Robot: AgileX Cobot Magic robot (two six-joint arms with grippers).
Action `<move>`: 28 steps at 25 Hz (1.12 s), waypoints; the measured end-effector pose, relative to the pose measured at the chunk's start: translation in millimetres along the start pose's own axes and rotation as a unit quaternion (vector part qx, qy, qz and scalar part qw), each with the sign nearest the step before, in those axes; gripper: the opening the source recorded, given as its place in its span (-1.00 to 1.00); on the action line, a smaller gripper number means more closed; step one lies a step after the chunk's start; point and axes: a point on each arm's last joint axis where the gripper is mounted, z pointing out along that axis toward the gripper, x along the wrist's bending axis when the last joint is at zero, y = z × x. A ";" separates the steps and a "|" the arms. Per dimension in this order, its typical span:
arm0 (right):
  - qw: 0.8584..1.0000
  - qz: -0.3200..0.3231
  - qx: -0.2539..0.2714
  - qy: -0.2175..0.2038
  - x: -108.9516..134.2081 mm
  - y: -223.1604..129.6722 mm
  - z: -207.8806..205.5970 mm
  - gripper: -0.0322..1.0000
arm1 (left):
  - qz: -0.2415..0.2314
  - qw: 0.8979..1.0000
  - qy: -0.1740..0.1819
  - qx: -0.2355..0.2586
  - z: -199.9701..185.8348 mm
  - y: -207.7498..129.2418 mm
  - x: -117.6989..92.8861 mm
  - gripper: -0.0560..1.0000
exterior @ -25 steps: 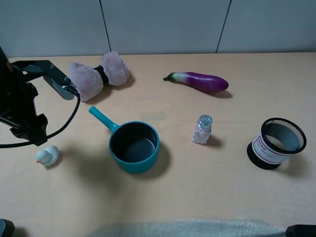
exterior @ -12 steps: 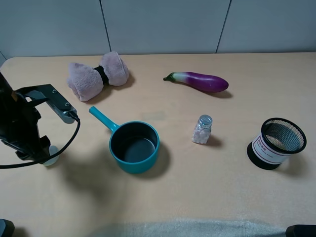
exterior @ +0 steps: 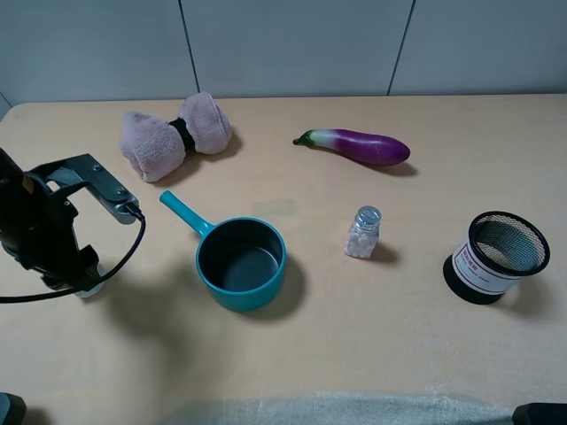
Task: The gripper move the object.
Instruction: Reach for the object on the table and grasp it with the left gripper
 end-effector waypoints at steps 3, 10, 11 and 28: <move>1.000 0.000 0.000 0.000 0.0 0.0 0.0 0.37 | 0.000 1.000 0.000 0.000 1.3 -1.5 -0.6 0.43; 1.000 0.000 0.000 0.000 0.0 0.0 0.0 0.37 | 0.000 1.000 -0.004 0.010 7.5 -0.8 -0.6 0.43; 1.000 0.000 0.000 0.000 0.0 0.0 0.0 0.37 | 0.001 1.000 -0.007 0.017 10.8 -0.9 -0.7 0.43; 1.000 0.000 -0.001 0.000 0.0 0.1 0.0 0.37 | 0.002 0.998 -0.023 0.056 38.1 6.6 1.4 0.43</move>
